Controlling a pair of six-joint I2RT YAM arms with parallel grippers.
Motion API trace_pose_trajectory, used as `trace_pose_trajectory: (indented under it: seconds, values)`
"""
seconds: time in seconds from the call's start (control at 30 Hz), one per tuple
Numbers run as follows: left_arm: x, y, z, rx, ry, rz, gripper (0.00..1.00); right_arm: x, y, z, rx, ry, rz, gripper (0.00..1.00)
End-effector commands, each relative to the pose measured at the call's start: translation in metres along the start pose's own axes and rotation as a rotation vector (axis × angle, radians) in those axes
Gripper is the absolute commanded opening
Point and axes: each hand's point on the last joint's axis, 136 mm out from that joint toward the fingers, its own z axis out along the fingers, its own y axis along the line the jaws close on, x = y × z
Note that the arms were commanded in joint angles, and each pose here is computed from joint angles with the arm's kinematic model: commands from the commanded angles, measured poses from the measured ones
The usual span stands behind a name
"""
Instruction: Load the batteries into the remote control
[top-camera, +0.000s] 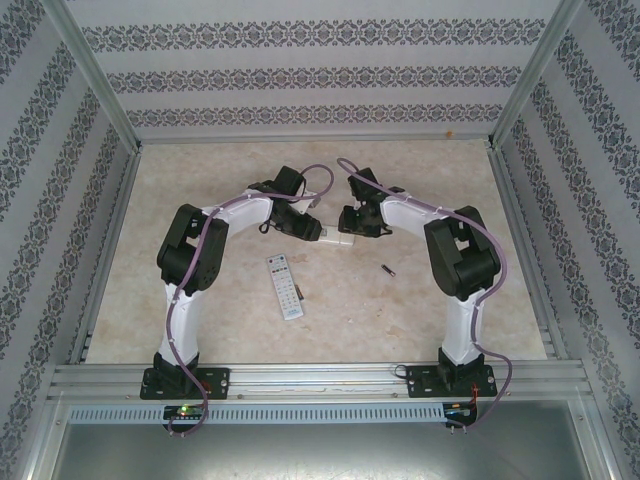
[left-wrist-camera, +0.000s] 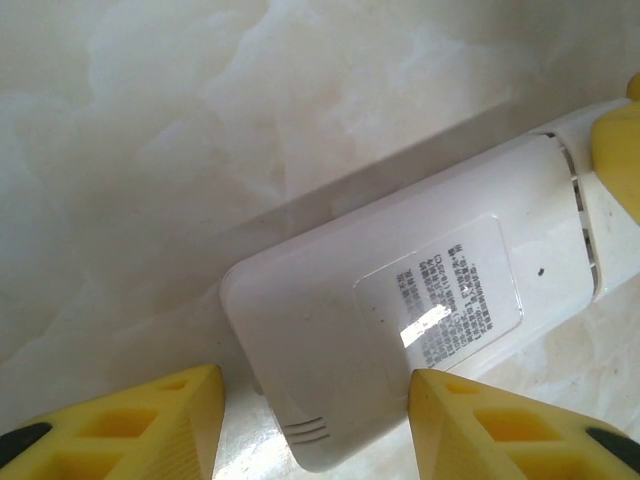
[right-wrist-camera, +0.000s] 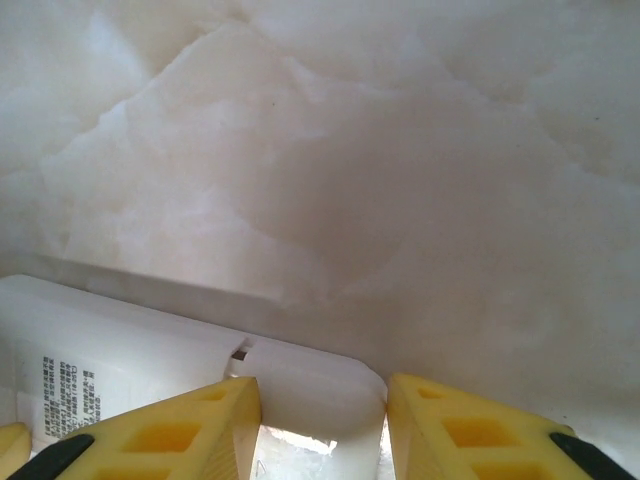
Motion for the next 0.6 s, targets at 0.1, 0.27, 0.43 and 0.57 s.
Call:
trace_pose_trajectory:
  seconds: [0.1,0.27,0.43,0.57]
  values:
    - [0.028,0.023,0.02,-0.102,0.094,0.027,0.51,-0.005,0.0,0.018,0.0,0.013,-0.017,0.44]
    - [0.023,0.013,0.015,-0.062,0.057,0.01,0.51,-0.011,0.014,-0.014,-0.079,-0.029,-0.004,0.48]
    - [0.019,0.003,0.012,-0.006,0.017,-0.021,0.51,-0.006,0.002,-0.043,-0.108,-0.071,0.061,0.47]
    - [0.018,-0.001,0.014,0.019,0.003,-0.042,0.51,0.012,-0.003,-0.038,-0.129,-0.037,0.09,0.41]
